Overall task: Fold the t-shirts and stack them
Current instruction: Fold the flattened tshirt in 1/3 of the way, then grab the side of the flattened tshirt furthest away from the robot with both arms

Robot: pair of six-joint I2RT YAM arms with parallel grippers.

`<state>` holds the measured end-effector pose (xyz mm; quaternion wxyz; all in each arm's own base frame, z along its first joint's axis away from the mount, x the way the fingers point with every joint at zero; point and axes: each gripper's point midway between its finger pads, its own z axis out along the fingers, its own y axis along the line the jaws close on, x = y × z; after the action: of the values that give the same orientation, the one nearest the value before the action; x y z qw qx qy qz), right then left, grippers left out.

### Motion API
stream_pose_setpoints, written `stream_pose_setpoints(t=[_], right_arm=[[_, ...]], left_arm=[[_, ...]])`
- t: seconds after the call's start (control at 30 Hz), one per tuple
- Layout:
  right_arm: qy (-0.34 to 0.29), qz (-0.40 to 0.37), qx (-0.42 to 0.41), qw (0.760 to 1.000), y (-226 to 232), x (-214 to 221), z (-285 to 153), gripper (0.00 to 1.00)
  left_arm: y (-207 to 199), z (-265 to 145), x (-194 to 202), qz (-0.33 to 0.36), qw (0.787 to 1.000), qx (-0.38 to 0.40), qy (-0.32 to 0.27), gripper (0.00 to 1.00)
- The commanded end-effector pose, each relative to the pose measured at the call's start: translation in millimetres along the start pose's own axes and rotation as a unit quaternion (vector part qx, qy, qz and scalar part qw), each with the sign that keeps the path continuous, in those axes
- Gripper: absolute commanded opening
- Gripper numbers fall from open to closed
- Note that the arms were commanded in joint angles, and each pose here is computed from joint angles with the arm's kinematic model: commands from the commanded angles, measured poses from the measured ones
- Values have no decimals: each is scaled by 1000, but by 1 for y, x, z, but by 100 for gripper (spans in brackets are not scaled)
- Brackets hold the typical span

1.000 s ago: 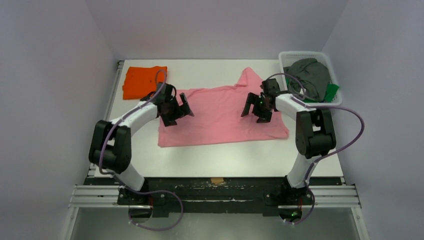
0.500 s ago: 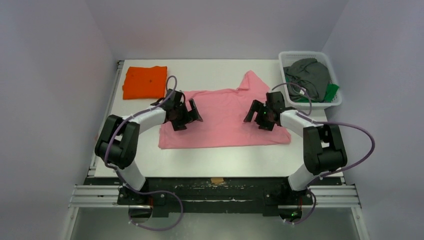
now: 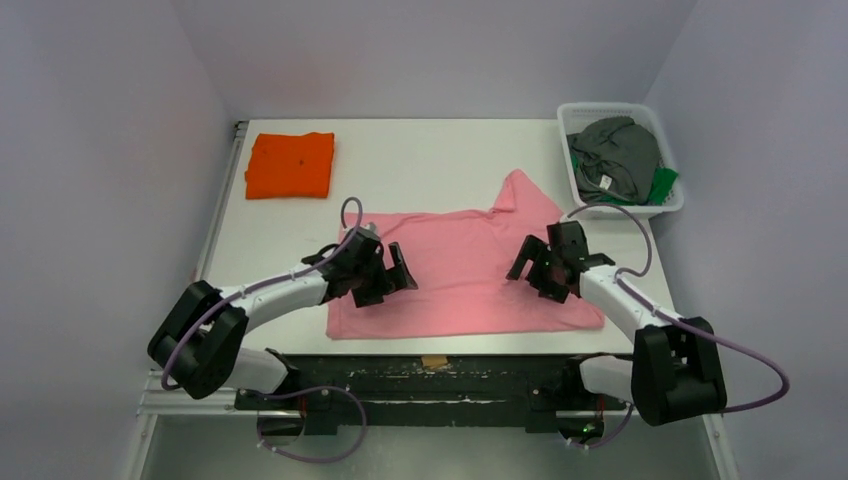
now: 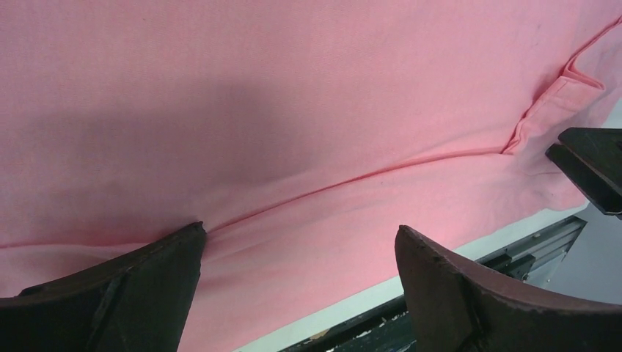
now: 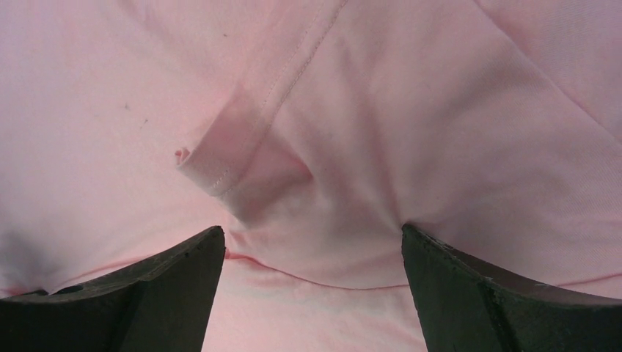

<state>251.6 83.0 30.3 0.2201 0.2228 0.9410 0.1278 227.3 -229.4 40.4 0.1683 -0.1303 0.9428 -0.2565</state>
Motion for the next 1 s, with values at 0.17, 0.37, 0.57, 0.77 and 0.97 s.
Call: stream_pose_setpoints(t=[0.17,0.37,0.57,0.77,0.97], right_arm=[[41,15,111,993,-65,51,-27,91],[-33,-21,77,996,-33,-5,-50,93],[-102,-32,8,994,7,-47,-74,95],[-112,-48,18,992,5,-54,-70,95],[-105,-58,9,993,11,-56,-65,94]], left_arm=[[47,-7,51,-20,995,-94,38,100],[11,-31,15,23,997,-70,-11,100],[-2,-75,-68,52,984,-114,-124,100],[11,-64,-163,38,974,-150,-164,99],[24,-20,-234,13,976,-149,-156,96]])
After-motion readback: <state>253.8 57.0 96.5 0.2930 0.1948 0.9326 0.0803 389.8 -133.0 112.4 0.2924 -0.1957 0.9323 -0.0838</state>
